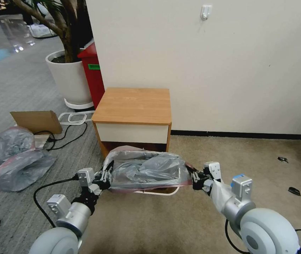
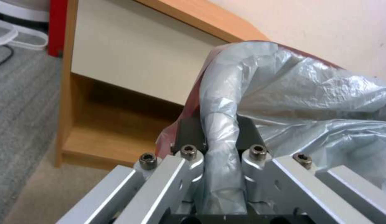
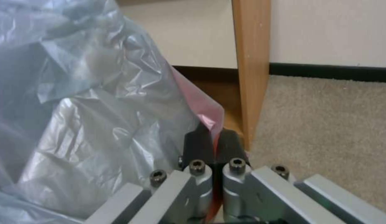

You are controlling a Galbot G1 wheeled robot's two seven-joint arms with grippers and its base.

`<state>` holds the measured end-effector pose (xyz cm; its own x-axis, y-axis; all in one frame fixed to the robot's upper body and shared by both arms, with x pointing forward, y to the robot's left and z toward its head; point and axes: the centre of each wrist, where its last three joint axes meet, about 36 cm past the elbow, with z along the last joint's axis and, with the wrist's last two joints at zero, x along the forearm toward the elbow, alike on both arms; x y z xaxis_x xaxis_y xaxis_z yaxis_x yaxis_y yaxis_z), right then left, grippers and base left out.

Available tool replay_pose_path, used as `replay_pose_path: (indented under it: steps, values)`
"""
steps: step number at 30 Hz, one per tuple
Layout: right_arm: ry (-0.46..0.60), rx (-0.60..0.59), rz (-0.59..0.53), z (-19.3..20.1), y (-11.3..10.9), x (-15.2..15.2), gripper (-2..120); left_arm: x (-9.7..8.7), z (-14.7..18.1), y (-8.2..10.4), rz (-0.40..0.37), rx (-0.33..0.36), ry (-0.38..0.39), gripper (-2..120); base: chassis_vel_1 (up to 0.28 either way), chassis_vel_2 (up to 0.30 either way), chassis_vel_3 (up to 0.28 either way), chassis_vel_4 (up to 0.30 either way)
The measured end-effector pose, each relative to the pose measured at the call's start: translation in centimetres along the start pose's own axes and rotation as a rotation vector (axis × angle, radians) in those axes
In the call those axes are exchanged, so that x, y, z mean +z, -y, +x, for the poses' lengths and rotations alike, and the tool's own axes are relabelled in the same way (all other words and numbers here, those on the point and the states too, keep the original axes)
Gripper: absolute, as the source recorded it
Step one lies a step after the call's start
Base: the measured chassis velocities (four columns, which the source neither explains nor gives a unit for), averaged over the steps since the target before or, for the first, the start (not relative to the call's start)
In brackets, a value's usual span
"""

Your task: Pick up the garbage bag from the table and place it over the trash can.

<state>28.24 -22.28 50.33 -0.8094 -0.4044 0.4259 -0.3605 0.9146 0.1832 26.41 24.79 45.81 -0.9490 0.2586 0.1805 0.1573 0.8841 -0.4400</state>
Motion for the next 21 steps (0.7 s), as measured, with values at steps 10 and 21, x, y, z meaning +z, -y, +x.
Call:
replay_pose_path:
  steps: [10, 21]
  values:
    - [0.048, -0.037, -0.010, 0.8, -2.1, 0.2, 0, -0.2, -0.4, -0.5, 0.140, -0.033, -0.027, 7, 0.000, 0.000, 0.000, 0.000]
    - [0.131, 0.013, 0.089, -1.1, -4.2, 3.7, 0, -0.7, -1.4, -0.4, 0.297, -0.091, -0.063, 7, 0.000, 0.000, 0.000, 0.000]
